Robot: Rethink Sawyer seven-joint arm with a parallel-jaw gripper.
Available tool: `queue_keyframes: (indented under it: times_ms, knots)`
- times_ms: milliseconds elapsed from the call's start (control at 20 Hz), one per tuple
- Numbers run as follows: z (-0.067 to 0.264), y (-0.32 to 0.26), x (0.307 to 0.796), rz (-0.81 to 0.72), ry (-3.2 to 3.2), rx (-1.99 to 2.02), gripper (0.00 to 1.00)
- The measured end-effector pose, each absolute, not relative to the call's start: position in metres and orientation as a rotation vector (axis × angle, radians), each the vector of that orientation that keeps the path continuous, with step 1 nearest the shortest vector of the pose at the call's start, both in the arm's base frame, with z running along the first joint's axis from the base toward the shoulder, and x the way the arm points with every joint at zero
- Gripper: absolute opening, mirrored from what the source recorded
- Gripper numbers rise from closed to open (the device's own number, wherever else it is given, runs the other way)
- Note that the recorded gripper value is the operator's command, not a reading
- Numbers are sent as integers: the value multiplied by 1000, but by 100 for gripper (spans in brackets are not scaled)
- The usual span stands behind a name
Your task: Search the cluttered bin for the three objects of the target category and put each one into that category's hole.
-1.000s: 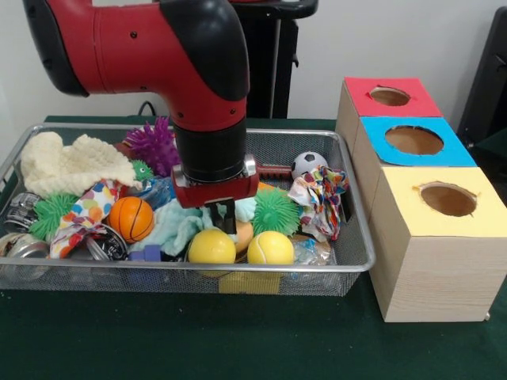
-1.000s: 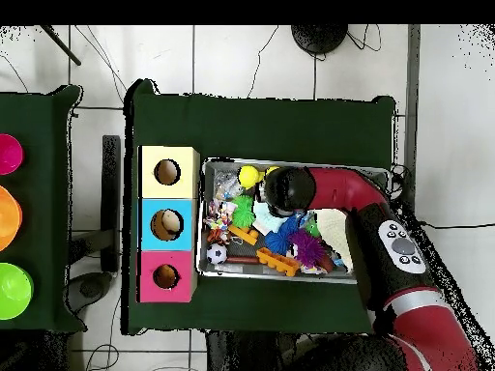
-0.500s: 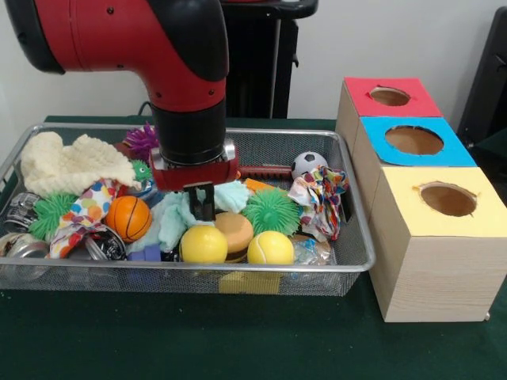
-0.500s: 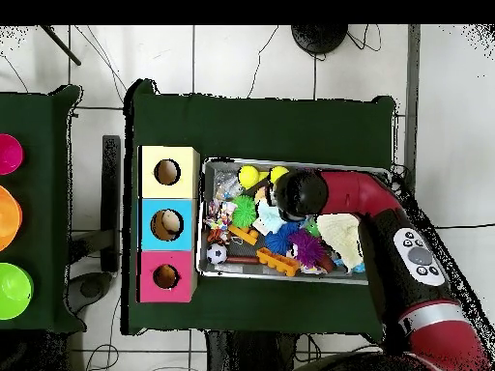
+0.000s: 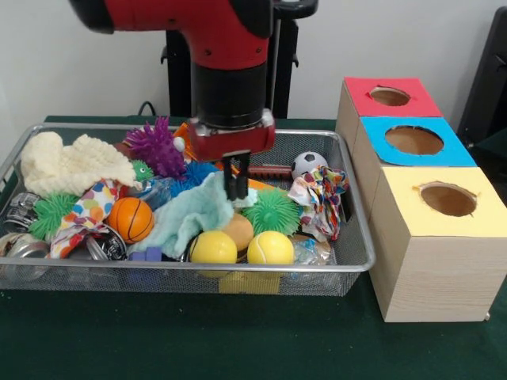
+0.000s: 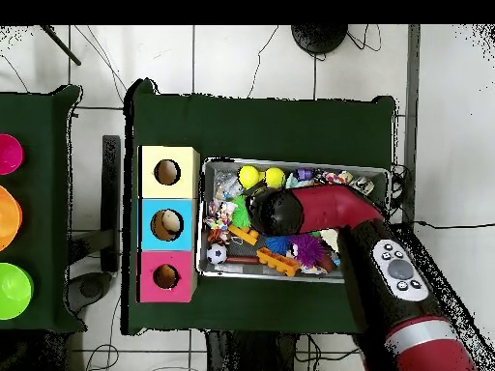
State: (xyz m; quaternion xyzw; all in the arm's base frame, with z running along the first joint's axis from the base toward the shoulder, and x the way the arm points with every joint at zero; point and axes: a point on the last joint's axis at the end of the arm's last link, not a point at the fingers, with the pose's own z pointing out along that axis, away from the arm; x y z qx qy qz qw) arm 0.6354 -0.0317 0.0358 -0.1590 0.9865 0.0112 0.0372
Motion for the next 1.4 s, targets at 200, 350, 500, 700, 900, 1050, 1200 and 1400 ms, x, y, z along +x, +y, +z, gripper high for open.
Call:
queue_keyframes:
  times_ms: [200,350,500,700,900,1050,1200,1400]
  knots:
    - [40,14,615,37,2988,-600,0]
    - [41,43,601,49,2978,-660,0]
    - [44,69,585,63,2980,-712,0]
    - [52,95,565,83,2997,-755,0]
    - [66,101,559,93,3010,-722,0]
    - [80,97,562,85,3011,-680,0]
    - [97,92,567,69,3025,-639,0]
    - [124,83,571,44,3073,-593,0]
